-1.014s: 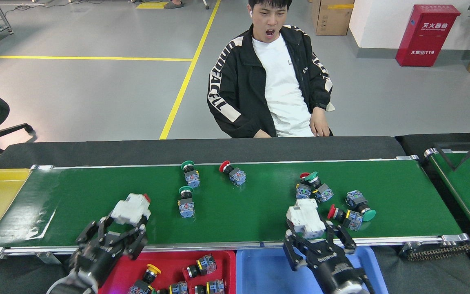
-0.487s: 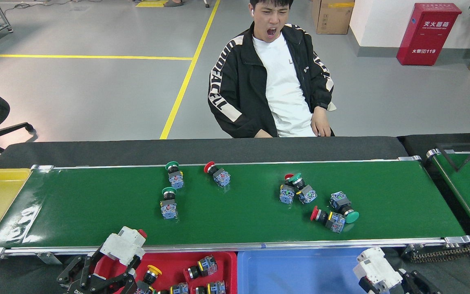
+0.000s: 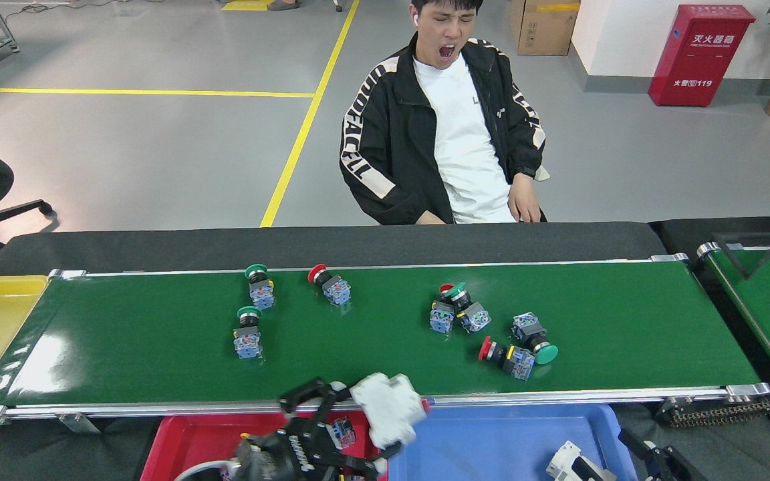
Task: Pick switch part from conveyor to tray
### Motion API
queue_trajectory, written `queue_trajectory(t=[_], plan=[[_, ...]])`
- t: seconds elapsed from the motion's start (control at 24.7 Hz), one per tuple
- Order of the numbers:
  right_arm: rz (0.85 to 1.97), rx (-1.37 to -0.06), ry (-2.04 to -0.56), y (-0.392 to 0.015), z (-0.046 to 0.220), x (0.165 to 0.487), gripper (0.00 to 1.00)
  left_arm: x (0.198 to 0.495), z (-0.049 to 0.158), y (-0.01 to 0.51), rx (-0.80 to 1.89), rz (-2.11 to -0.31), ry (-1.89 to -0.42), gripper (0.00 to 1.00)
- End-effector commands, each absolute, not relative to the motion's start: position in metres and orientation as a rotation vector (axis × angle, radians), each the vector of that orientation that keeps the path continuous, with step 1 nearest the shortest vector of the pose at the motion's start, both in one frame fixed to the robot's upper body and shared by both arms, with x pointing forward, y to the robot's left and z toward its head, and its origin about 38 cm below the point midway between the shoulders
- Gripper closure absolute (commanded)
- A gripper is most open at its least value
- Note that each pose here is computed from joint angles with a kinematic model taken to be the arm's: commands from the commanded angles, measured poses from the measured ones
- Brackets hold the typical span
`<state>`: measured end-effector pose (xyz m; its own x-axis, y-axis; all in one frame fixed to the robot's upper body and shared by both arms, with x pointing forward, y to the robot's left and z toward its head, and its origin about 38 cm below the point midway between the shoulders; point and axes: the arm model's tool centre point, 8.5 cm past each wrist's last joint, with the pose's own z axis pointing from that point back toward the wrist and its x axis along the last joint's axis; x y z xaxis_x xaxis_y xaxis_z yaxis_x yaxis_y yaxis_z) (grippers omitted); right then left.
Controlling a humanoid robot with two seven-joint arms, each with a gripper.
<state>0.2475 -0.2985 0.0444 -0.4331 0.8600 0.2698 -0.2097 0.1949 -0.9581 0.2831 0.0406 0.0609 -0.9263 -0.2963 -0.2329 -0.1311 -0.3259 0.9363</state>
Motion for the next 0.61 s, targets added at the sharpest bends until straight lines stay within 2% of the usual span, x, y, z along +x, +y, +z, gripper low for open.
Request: queue_trajectory(t=[0.0,0.04,0.08,0.12,0.2,0.24,0.32,0.41,0.45,0.57], plan=[[1.426,-0.659,-1.55,-0.298,0.052,0.25,0.0,0.279,0.056,0.017,0.576,-2.487,-1.751,0.61],[1.426,-0.659,-1.55,-0.298,0.052,0.25,0.0,0.277,0.05,0.011,0.571,-2.513,-1.725,0.47],[1.425,-0.659,-1.552,-0.297,0.052,0.251,0.0,0.277,0.044,0.007,0.568,-2.526,-1.701,0.14],[1.423,-0.662,-1.551,-0.298,0.052,0.251,0.0,0.276,0.043,0.006,0.566,-2.52,-1.697,0.0],[1.392,-0.705,-1.552,-0.307,0.058,0.256,0.0,0.28,0.046,0.016,0.59,-2.486,-1.698,0.0],[1.368,-0.723,-1.563,-0.307,0.062,0.26,0.0,0.289,0.055,0.027,0.623,-2.418,-1.711,0.0],[1.348,-0.753,-1.598,-0.302,0.071,0.274,0.0,0.312,0.077,0.065,0.703,-2.197,-1.741,0.0],[1.238,-0.858,-1.523,-0.316,0.085,0.299,0.0,0.333,0.099,0.133,0.815,-1.918,-1.726,0.0],[1.207,-0.911,-1.473,-0.322,0.09,0.311,0.0,0.338,0.102,0.169,0.867,-1.806,-1.684,0.0],[1.164,-0.999,-1.318,-0.322,0.086,0.325,0.0,0.334,0.092,0.261,0.99,-1.612,-1.489,0.0]])
